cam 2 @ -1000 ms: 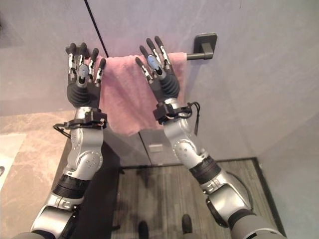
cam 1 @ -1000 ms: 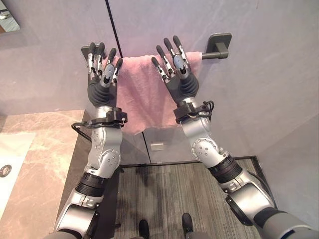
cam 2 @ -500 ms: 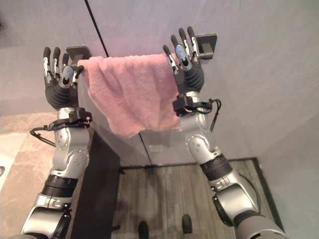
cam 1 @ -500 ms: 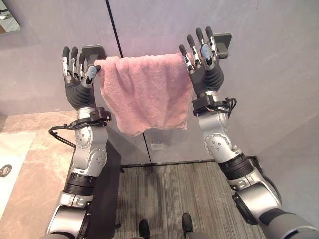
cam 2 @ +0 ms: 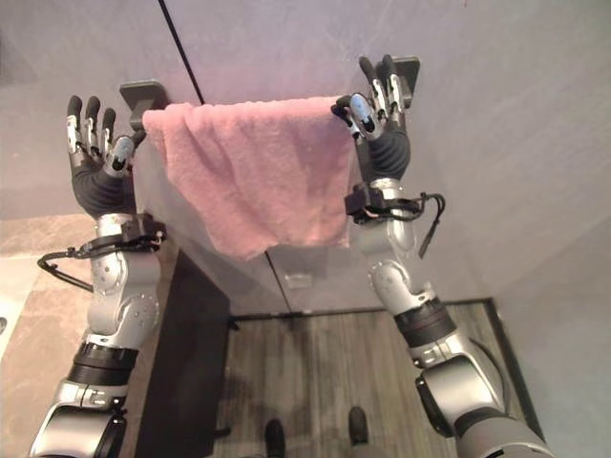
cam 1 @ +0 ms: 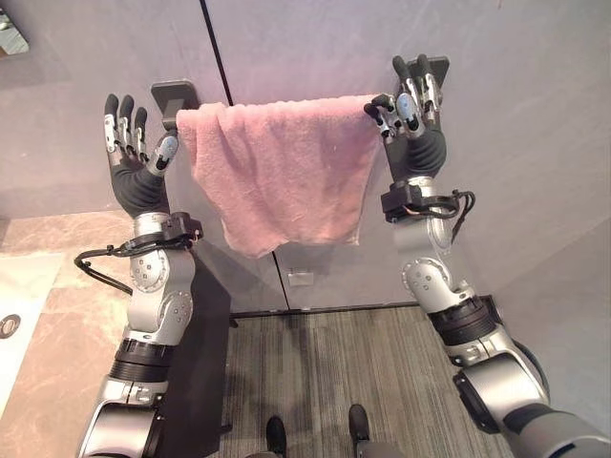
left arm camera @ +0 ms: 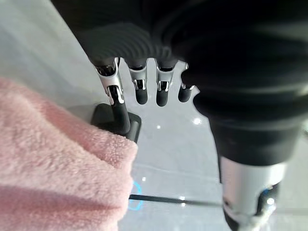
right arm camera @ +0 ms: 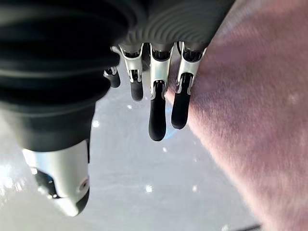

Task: Put brush and paste in cup on sink, flatten towel.

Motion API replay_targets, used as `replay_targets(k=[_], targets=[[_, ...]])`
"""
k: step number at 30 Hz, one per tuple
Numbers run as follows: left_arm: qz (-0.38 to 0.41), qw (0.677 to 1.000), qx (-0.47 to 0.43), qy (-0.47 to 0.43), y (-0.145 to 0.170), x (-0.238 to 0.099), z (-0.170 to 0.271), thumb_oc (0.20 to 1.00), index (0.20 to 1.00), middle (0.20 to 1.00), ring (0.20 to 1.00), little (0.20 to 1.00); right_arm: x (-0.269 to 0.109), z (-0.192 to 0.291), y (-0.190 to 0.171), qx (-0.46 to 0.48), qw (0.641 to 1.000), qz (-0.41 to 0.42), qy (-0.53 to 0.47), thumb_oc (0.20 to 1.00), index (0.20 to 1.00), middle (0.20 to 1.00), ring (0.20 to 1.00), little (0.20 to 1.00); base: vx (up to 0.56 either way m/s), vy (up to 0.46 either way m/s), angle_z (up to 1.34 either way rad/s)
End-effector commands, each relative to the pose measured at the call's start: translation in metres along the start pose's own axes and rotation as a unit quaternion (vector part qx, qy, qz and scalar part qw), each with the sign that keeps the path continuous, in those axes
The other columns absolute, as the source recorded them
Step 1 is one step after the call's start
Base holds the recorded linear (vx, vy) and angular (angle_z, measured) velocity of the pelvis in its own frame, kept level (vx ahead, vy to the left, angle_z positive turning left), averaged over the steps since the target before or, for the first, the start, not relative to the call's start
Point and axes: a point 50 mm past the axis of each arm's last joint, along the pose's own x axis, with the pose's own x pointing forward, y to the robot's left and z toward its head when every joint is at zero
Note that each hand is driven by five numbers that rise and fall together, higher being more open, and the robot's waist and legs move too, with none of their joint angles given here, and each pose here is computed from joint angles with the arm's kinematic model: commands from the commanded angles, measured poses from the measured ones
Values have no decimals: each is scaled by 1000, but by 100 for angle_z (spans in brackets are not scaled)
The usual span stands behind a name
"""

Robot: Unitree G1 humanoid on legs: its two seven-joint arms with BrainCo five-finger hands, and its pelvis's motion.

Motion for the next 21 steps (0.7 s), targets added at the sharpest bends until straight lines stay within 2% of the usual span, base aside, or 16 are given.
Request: replay_targets(k=[1,4,10,14,19,21], targets=[[-40,992,61,-104,-1,12,37,1000,1000,1000,1000,1000,10,37,-7,-122,989,11,-87,1000,1000,1000,1000,1000,0,0,0],[-45,981,127,-140,10,4,49,1000,1000,1000,1000,1000,7,58,-19,-267,955,8,-132,1000,1000,1000,1000,1000,44,-22,-1],[-26,974,170,-149,26,-4,55,1000,1000,1000,1000,1000,-3,65,-37,-331,934,-17,-137,1000,1000,1000,1000,1000,9,-6,-1],[-3,966,210,-149,43,-12,59,1000,1000,1000,1000,1000,-18,75,-47,-403,903,-9,-146,1000,1000,1000,1000,1000,-1,-6,1],[-13,970,203,-130,48,-26,57,1000,1000,1000,1000,1000,-36,91,-57,-483,861,-5,-157,1000,1000,1000,1000,1000,-11,-5,3],[-20,974,196,-108,49,-33,51,1000,1000,1000,1000,1000,-44,89,-63,-488,861,-13,-146,1000,1000,1000,1000,1000,-28,-13,12]])
